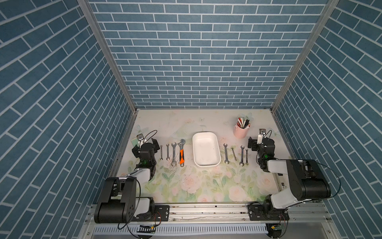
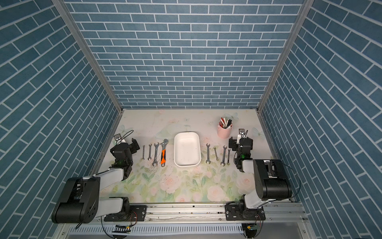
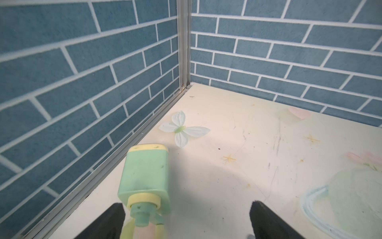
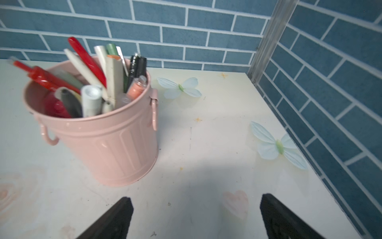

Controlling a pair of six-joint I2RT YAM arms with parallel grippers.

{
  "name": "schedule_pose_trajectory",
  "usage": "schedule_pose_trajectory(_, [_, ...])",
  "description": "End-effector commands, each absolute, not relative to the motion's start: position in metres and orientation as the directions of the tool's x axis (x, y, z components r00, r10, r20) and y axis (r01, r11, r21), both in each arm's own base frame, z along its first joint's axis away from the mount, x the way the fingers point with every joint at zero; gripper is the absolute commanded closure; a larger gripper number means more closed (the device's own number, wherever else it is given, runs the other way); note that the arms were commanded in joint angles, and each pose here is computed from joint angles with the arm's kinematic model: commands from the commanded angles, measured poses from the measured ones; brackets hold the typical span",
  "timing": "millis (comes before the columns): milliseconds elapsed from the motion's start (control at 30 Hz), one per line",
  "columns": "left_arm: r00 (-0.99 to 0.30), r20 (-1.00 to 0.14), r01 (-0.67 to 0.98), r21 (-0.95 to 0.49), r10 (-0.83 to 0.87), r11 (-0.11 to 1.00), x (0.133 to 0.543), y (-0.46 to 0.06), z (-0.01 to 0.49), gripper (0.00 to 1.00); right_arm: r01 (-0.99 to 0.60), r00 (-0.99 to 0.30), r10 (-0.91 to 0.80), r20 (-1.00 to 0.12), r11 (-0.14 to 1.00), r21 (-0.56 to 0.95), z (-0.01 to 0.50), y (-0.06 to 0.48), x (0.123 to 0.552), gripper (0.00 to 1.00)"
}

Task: Take out the wrench from the storage box
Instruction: Reset both arms

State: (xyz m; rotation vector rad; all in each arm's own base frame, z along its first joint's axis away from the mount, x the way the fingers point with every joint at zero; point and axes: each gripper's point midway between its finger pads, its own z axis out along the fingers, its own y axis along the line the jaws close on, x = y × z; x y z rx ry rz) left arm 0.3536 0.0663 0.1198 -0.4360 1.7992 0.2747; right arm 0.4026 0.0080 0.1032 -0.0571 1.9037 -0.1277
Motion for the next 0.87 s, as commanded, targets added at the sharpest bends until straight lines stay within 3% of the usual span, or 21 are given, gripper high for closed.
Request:
schedule_pose_trajectory(0, [-0.087,-0.991,-0.298,-0.074,-0.105,0.952,0.365,0.048,0.144,0.00,-0.013,-0.233,-0.124,-0.965,0.992,-0.125,0.120,0.015,0.398,0.00])
schedule_pose_trajectory(100, [-0.128,-0.988,-0.270,-0.052,-0.089,0.961,0.376,0.042,0.137,0.00,0.000,-0.177,-0.116,-0.977,0.993,-0.118,0.126,0.013,0.387,0.00])
schedule_pose_trajectory(233, [-0.074,-0.996,-0.170,-0.040,-0.053,0.985,0.364,0.026,0.142,0.00,-0.037,-0.108,-0.124,-0.986,0.992,-0.121,0.126,0.018,0.370,0.00])
schedule_pose_trajectory(833, [-0.105,-0.994,-0.139,0.004,-0.010,0.990,0.371,0.015,0.130,0.00,-0.053,-0.131,-0.114,-0.985,0.993,-0.108,0.124,0.018,0.375,0.00])
